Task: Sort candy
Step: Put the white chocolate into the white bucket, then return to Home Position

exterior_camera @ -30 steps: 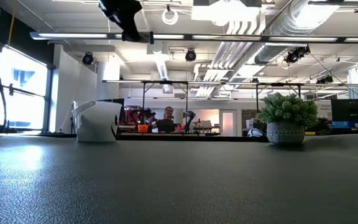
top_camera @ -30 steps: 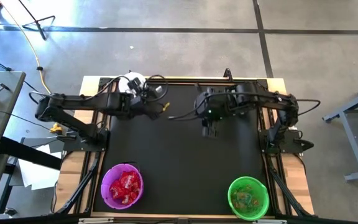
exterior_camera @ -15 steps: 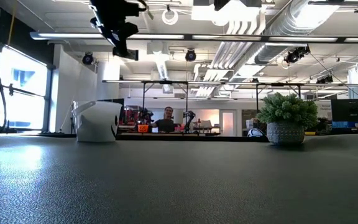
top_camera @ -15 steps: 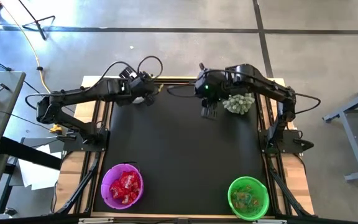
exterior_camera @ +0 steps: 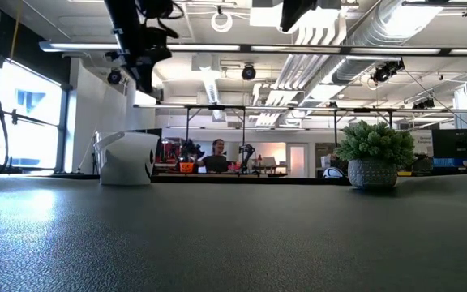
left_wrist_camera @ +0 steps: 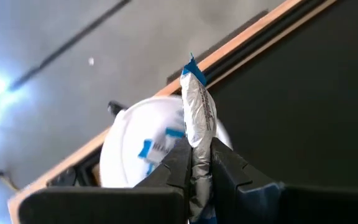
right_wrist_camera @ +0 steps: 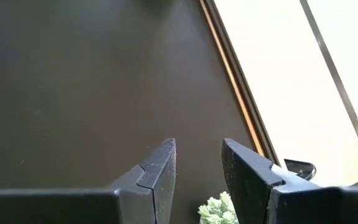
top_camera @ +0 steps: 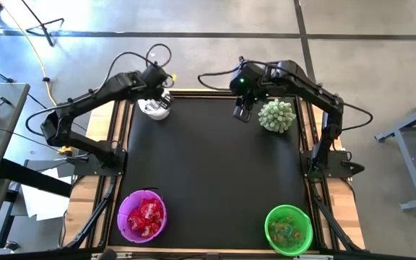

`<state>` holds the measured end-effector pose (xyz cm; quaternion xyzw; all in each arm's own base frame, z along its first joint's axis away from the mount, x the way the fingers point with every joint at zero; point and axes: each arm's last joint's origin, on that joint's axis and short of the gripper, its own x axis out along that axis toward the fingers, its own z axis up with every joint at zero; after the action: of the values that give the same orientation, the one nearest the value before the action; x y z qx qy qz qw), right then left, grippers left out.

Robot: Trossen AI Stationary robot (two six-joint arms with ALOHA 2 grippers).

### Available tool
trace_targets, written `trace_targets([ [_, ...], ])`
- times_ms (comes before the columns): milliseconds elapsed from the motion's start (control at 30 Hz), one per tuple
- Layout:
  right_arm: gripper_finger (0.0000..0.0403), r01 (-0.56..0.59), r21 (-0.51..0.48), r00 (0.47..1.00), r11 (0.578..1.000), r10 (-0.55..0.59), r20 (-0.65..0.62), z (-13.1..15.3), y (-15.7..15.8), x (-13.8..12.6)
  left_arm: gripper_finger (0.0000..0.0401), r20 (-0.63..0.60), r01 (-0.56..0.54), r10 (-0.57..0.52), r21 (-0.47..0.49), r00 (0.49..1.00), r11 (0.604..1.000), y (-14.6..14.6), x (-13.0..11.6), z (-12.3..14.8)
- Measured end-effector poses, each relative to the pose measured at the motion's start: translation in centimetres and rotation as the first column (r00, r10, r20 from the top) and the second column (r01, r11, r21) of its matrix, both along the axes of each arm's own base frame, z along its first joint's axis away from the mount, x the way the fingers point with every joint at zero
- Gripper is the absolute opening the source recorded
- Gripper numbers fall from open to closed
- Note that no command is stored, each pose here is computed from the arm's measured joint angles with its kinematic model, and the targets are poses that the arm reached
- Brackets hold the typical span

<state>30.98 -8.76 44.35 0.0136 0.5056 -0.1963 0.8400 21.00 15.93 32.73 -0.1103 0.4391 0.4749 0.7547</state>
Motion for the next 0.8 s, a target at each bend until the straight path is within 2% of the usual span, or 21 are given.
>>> trace_targets([
  [133,0.0125,0.032,-0.004,0.999,0.999,-0.032,0.013,0.1,-1.0,-0.2,0.0021,0.016,-0.051,0.053,-0.095,0.998,0.994,1.7,-1.8,-0.3],
  [267,0.0125,0.059,-0.008,0.998,0.998,-0.059,0.030,0.2,-1.9,-0.3,0.0021,0.075,-0.053,0.067,-0.176,0.995,0.983,3.2,-3.3,-0.4],
  [467,0.0125,0.086,-0.010,0.996,0.996,-0.085,0.039,0.2,-2.7,-0.5,0.0027,0.072,-0.057,0.072,-0.189,0.995,0.980,4.5,-4.8,-0.4],
  [633,0.0125,0.091,-0.010,0.995,0.996,-0.091,0.038,0.2,-2.9,-0.6,0.0056,0.106,0.012,0.013,-0.226,0.994,0.974,4.9,-5.2,-0.4],
  [800,0.0125,0.102,-0.003,0.994,0.995,-0.102,0.039,0.2,-2.9,-0.6,0.0089,0.114,0.035,-0.008,-0.243,0.993,0.969,4.8,-5.3,-0.5],
])
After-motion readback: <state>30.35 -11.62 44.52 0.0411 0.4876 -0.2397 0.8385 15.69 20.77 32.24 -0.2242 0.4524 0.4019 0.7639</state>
